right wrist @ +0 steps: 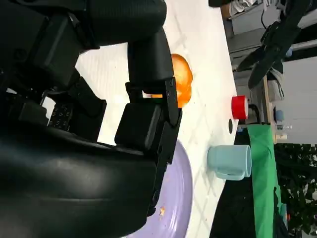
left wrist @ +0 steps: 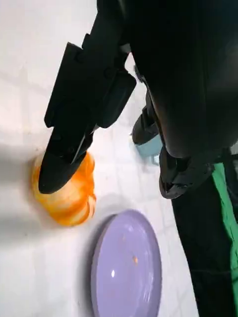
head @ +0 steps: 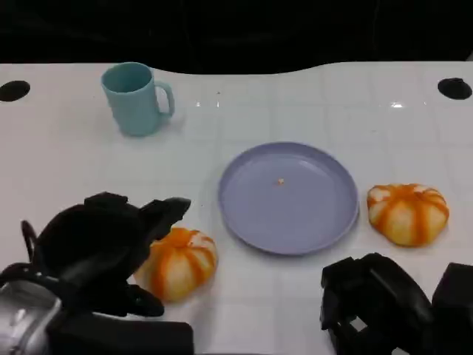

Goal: Grasp the bread from the table and place it into the plate.

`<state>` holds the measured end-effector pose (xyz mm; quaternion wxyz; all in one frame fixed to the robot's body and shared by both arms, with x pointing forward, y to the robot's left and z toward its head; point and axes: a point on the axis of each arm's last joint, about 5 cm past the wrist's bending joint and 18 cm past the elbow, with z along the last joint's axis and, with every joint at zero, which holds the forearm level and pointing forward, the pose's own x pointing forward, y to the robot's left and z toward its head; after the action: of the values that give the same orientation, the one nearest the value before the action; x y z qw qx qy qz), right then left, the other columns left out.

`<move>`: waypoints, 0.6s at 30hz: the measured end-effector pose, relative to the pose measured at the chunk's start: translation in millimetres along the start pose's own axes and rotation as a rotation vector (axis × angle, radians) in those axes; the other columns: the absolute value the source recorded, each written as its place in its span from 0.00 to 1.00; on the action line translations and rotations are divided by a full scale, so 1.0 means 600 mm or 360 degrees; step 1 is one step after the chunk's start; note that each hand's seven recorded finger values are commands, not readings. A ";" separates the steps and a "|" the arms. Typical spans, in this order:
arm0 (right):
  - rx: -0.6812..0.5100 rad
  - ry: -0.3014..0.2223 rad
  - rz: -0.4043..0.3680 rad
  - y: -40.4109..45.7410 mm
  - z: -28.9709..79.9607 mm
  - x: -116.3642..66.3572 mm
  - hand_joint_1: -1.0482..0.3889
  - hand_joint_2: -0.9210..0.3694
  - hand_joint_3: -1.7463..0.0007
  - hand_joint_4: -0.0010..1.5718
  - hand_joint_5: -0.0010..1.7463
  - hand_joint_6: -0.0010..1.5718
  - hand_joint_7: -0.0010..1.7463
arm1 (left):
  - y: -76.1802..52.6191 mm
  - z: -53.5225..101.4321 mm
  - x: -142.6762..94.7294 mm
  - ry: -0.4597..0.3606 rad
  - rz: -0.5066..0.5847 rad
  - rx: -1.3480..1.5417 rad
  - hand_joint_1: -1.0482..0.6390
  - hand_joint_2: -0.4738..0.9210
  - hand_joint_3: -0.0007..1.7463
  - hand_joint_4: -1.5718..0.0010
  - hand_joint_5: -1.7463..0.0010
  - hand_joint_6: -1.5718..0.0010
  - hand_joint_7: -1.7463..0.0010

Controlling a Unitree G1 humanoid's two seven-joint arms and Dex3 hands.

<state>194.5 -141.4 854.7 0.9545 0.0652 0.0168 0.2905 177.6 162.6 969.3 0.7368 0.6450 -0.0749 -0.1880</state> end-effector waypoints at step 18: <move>-0.0002 -0.0007 0.0024 -0.003 -0.004 -0.004 0.00 0.66 0.25 1.00 0.74 1.00 0.58 | -0.038 0.051 0.051 0.0148 -0.0096 0.0101 0.33 0.83 0.00 0.83 0.80 0.86 1.00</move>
<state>193.4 -143.8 852.2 0.9524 0.0653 0.0141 0.2976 190.8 120.9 947.6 0.7126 0.6782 -0.0269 -0.1775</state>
